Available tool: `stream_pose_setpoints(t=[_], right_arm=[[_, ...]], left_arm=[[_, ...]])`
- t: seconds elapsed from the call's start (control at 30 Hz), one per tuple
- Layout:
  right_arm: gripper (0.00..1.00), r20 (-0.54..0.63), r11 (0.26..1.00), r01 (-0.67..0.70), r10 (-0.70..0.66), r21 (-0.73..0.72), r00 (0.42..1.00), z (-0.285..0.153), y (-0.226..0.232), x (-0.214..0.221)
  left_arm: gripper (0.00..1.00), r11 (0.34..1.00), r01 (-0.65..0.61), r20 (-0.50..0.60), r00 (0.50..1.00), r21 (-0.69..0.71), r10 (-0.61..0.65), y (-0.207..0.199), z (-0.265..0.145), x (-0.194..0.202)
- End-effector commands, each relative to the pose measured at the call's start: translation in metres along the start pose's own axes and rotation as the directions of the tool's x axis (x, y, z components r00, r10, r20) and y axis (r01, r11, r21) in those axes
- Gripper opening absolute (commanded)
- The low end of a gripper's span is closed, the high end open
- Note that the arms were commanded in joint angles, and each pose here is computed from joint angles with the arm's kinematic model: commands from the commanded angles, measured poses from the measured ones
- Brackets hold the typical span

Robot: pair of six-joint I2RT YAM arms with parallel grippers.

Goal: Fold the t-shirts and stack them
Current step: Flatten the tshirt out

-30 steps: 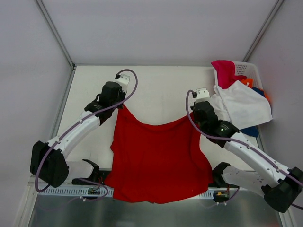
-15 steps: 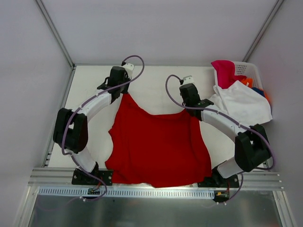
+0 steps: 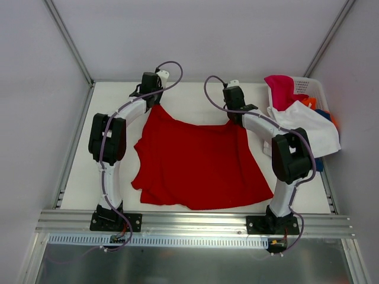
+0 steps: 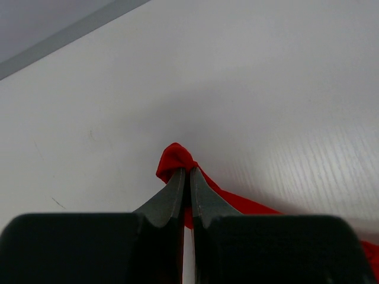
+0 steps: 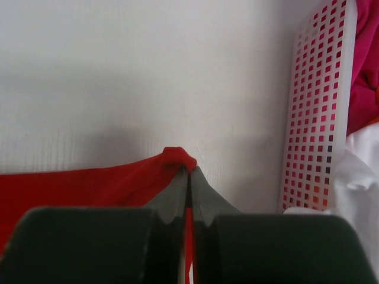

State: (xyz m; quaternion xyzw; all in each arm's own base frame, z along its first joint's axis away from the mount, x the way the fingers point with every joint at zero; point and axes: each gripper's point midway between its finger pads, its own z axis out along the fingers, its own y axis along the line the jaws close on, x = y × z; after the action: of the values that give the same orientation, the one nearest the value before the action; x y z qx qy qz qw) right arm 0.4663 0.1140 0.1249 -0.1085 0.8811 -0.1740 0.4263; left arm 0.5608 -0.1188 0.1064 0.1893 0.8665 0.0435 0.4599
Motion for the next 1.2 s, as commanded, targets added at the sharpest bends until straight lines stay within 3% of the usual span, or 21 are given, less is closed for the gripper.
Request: stream_pose_setpoints(t=[0.0,0.13,0.17,0.2,0.23,0.27,0.3,0.33,0.43,0.63,0.77,0.93,1.1,1.17], right_arm=[[0.0,0.035,1.0,-0.001,0.001,0.017,0.999,0.014,-0.003,-0.021],[0.0,0.024,0.998,0.002,-0.004,0.063,1.0,0.029,-0.002,-0.025],[0.01,0.027,0.996,-0.002,-0.001,0.09,1.0,0.032,-0.005,-0.028],[0.01,0.023,0.994,-0.007,0.005,0.106,1.0,0.034,-0.007,-0.029],[0.02,0.003,0.989,-0.002,0.002,0.146,1.0,0.04,-0.011,-0.028],[0.16,-0.011,0.986,-0.006,0.008,0.167,1.0,0.043,-0.013,-0.028],[0.8,-0.047,0.982,-0.002,0.011,0.187,0.999,0.044,-0.017,-0.022],[0.99,-0.057,0.969,0.003,0.012,0.245,0.998,0.05,-0.023,-0.022],[0.99,-0.041,0.946,-0.015,0.029,0.322,0.999,0.05,-0.039,-0.034],[0.99,0.025,0.882,-0.074,0.071,0.466,0.997,0.028,-0.081,-0.07],[0.99,0.079,0.88,-0.141,0.117,0.453,0.99,-0.005,-0.094,-0.097],[0.99,0.142,0.938,-0.19,0.154,0.291,0.978,-0.07,-0.079,-0.106],[0.98,0.189,0.965,-0.263,0.257,0.008,0.948,-0.127,-0.043,-0.092],[0.66,0.15,0.956,-0.292,0.294,-0.038,0.944,-0.131,-0.035,-0.068]], left_arm=[[0.0,0.998,-0.019,0.058,0.998,-0.063,0.023,0.025,0.011,-0.023],[0.0,0.993,-0.003,0.041,0.999,-0.12,0.008,0.038,0.026,-0.019],[0.21,0.989,0.002,0.04,0.999,-0.148,0.004,0.043,0.032,-0.021],[0.5,0.983,0.018,0.035,0.999,-0.184,-0.012,0.049,0.035,-0.02],[0.98,0.962,0.039,0.042,0.999,-0.271,-0.028,0.066,0.034,-0.027],[0.99,0.957,0.03,0.02,0.999,-0.289,-0.025,0.066,0.042,-0.019],[0.99,0.951,0.014,0.019,1.0,-0.308,-0.009,0.071,0.044,-0.021],[0.99,0.94,0.019,0.026,1.0,-0.341,-0.011,0.078,0.043,-0.026],[0.99,0.919,0.06,0.056,0.998,-0.391,-0.041,0.093,0.037,-0.033],[0.99,0.882,0.103,0.214,0.977,-0.46,-0.002,0.122,-0.024,-0.096],[0.99,0.921,0.152,0.309,0.951,-0.359,-0.037,0.113,-0.078,-0.126],[0.99,0.943,0.22,0.273,0.95,-0.251,-0.149,0.09,-0.11,-0.1],[0.97,0.945,0.27,0.092,0.962,-0.184,-0.257,0.058,-0.102,-0.032],[0.75,0.945,0.283,0.039,0.959,-0.161,-0.281,0.047,-0.094,-0.01]])
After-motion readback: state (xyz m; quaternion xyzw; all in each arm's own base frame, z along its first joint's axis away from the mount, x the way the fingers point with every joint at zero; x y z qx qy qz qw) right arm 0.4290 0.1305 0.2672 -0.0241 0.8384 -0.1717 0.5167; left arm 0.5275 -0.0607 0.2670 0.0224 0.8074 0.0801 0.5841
